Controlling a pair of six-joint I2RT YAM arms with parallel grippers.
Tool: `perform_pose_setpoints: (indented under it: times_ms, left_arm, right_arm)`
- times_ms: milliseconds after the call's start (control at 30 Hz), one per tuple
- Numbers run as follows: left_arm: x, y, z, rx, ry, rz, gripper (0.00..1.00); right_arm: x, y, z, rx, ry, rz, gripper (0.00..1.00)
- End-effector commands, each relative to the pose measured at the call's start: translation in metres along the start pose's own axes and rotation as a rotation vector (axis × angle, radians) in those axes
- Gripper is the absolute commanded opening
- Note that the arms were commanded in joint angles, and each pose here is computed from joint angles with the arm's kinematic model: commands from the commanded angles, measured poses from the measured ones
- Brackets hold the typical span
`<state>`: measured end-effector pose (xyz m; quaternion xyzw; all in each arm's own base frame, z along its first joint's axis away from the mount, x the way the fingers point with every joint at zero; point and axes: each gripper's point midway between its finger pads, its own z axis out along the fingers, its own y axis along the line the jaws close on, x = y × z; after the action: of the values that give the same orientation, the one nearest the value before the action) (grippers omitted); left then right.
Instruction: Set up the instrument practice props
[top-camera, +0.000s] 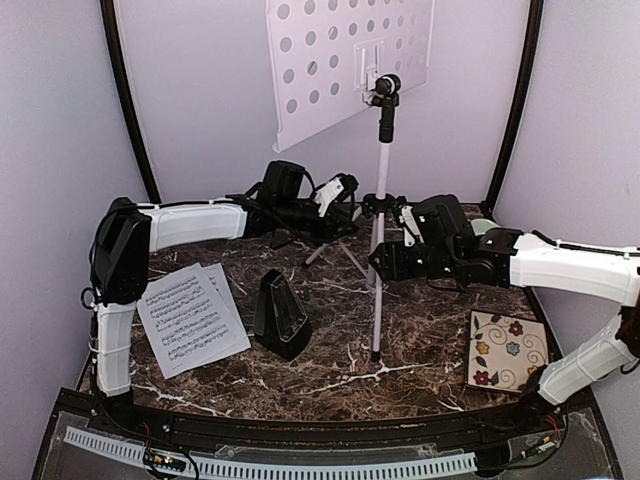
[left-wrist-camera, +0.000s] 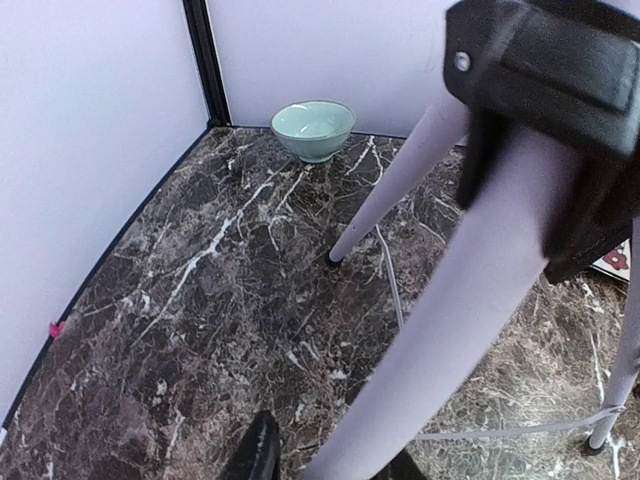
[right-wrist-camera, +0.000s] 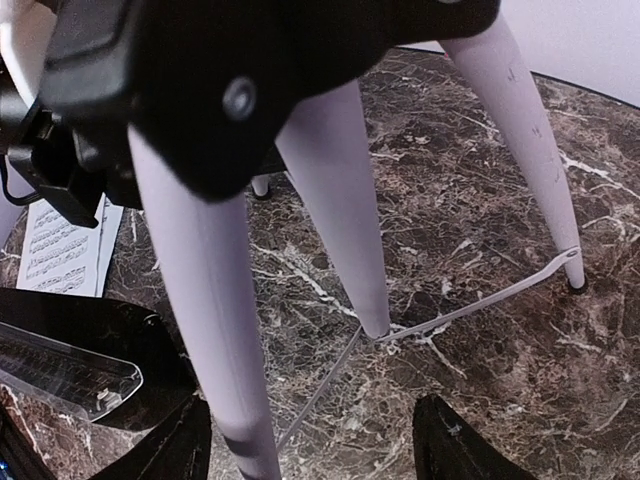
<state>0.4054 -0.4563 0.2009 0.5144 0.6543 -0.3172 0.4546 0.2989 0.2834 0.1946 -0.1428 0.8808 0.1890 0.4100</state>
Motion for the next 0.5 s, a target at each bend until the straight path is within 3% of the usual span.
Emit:
perform_pose_setpoints:
  times_ms: [0,300,467]
  left_arm:
    - [-0.015,-0.022,-0.006,-0.021,-0.026,-0.034,0.21]
    - [-0.003,-0.034,-0.013,-0.069,-0.001,-0.061,0.08]
    - [-0.004,-0.034,-0.013,-0.131,0.013,-0.069,0.03]
  right_arm:
    - [-0.008,-0.018,-0.016,0.042,-0.043,0.006,0.68]
    - [-0.008,-0.053,-0.023,0.118,-0.038,0.010,0.61]
    - [-0.017,-0.038,-0.035,0.016,-0.090,-0.018,0.70]
